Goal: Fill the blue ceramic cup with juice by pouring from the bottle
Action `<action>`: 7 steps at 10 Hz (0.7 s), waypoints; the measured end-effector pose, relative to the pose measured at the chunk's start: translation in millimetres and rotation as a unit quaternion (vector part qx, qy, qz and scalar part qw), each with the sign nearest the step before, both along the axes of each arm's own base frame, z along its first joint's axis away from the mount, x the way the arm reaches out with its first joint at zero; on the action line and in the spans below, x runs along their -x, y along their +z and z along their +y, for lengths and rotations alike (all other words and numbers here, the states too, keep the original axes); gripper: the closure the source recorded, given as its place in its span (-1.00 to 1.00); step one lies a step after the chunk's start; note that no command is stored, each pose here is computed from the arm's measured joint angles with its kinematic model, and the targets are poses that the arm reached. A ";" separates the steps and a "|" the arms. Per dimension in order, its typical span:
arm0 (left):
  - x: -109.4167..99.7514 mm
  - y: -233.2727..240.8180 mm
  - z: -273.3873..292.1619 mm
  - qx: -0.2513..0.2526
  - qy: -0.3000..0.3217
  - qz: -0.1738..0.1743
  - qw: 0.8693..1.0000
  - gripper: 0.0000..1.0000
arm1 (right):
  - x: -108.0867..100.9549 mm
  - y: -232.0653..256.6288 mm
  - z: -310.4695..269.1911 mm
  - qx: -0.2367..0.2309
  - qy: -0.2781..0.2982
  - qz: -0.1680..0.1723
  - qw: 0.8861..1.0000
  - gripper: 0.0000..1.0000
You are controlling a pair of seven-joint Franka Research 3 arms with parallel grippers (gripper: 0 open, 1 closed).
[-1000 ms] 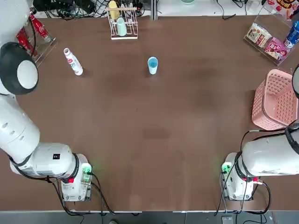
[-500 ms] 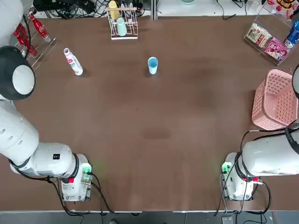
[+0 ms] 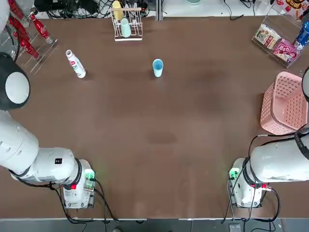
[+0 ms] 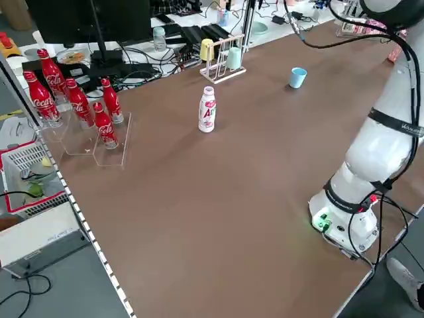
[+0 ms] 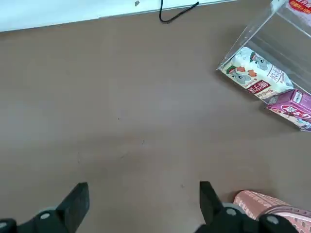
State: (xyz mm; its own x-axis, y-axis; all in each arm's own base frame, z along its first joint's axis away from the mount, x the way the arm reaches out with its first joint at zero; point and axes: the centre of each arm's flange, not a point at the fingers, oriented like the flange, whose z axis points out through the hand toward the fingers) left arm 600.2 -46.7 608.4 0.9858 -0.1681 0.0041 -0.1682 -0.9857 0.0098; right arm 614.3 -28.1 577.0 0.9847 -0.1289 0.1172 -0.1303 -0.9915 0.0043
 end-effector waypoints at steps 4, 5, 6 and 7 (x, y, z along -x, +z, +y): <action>11.2 24.1 24.6 -0.002 0.046 -0.006 0.999 -0.99 | -0.8 0.8 0.0 0.000 0.000 -0.004 1.000 -1.00; 13.1 26.1 23.2 -0.002 0.047 -0.005 0.999 -0.99 | -1.0 1.0 0.0 0.000 0.000 -0.005 1.000 -1.00; 13.2 25.7 22.2 -0.002 0.047 -0.005 0.999 -1.00 | -1.1 1.0 0.1 0.000 0.000 -0.005 1.000 -1.00; 13.2 25.2 21.4 -0.002 0.047 -0.004 0.999 -1.00 | -1.2 1.2 0.1 0.000 0.000 -0.006 1.000 -1.00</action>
